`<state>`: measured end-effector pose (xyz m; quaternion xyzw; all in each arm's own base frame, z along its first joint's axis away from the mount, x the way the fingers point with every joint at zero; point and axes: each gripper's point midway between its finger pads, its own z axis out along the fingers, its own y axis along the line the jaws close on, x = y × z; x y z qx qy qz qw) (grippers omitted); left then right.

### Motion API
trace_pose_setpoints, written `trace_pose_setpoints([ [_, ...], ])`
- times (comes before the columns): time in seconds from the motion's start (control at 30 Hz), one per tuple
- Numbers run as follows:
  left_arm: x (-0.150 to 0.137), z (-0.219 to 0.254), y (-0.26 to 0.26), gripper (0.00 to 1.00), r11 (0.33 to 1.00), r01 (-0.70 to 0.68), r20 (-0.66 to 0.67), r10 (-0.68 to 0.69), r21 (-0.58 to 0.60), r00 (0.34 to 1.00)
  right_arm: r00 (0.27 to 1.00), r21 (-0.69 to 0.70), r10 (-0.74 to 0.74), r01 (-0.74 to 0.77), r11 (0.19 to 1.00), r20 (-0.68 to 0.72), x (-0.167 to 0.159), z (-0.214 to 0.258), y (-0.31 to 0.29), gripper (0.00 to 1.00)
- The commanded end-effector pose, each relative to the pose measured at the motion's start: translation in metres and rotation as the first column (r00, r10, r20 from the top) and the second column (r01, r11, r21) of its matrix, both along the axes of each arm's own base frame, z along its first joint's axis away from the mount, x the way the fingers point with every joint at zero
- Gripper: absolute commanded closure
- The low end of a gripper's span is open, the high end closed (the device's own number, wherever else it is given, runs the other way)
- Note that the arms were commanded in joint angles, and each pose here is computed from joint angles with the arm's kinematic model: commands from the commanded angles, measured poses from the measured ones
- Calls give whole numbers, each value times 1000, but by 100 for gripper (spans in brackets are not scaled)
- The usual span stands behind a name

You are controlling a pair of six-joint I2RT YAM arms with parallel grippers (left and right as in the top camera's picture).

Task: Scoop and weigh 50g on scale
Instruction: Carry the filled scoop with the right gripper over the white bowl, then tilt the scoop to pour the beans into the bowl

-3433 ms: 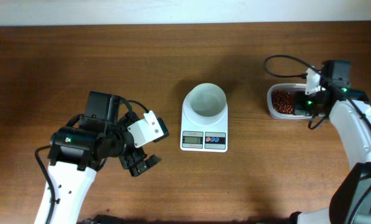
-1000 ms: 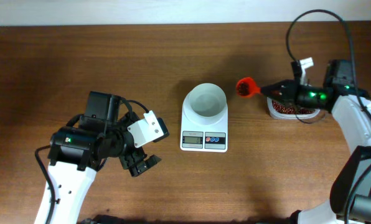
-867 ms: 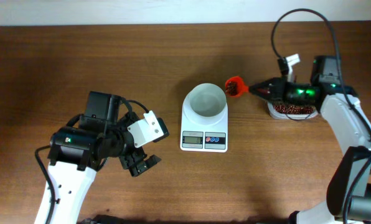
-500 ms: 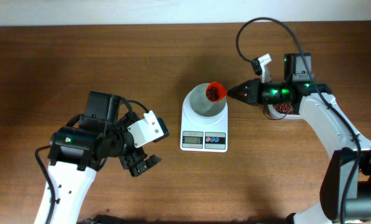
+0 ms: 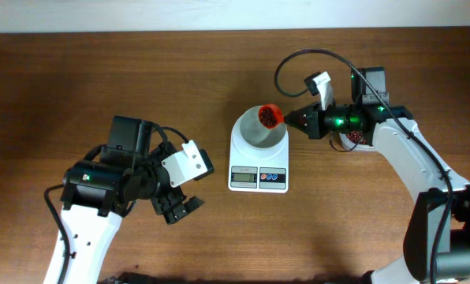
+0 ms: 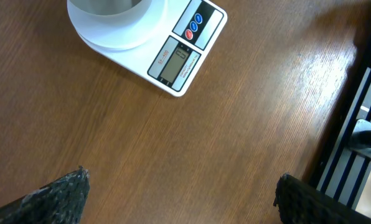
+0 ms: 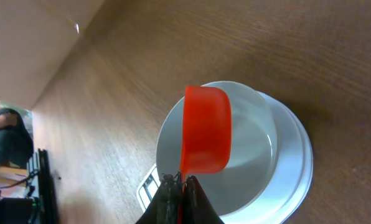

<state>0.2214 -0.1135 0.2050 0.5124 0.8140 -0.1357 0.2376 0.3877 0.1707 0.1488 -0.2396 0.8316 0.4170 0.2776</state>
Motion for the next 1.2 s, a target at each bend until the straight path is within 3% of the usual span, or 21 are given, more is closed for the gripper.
trace_pose_setpoints([
  [0.0,-2,1,-1,1,1000,8,4,-8,-15,1000,994,-31,64,-61,998,86,-1,-2,4,96],
  [0.33,-2,1,-1,1,1000,8,4,-8,-15,1000,929,-128,226,-196,972,294,-5,-3,9,96],
  [0.67,-2,1,-1,1,1000,8,5,-8,-16,1000,908,-151,284,-248,957,308,-8,-17,19,96],
  [0.9,-2,1,-1,1,1000,8,5,-8,-15,1000,868,-149,331,-296,944,371,-11,-11,22,96],
  [1.07,-2,1,-1,1,1000,8,5,-8,-15,1000,791,-176,394,-354,919,468,-14,-6,25,96],
  [1.17,-2,1,-1,1,1000,8,4,-8,-15,1000,795,-186,386,-339,922,467,-11,-7,20,96],
])
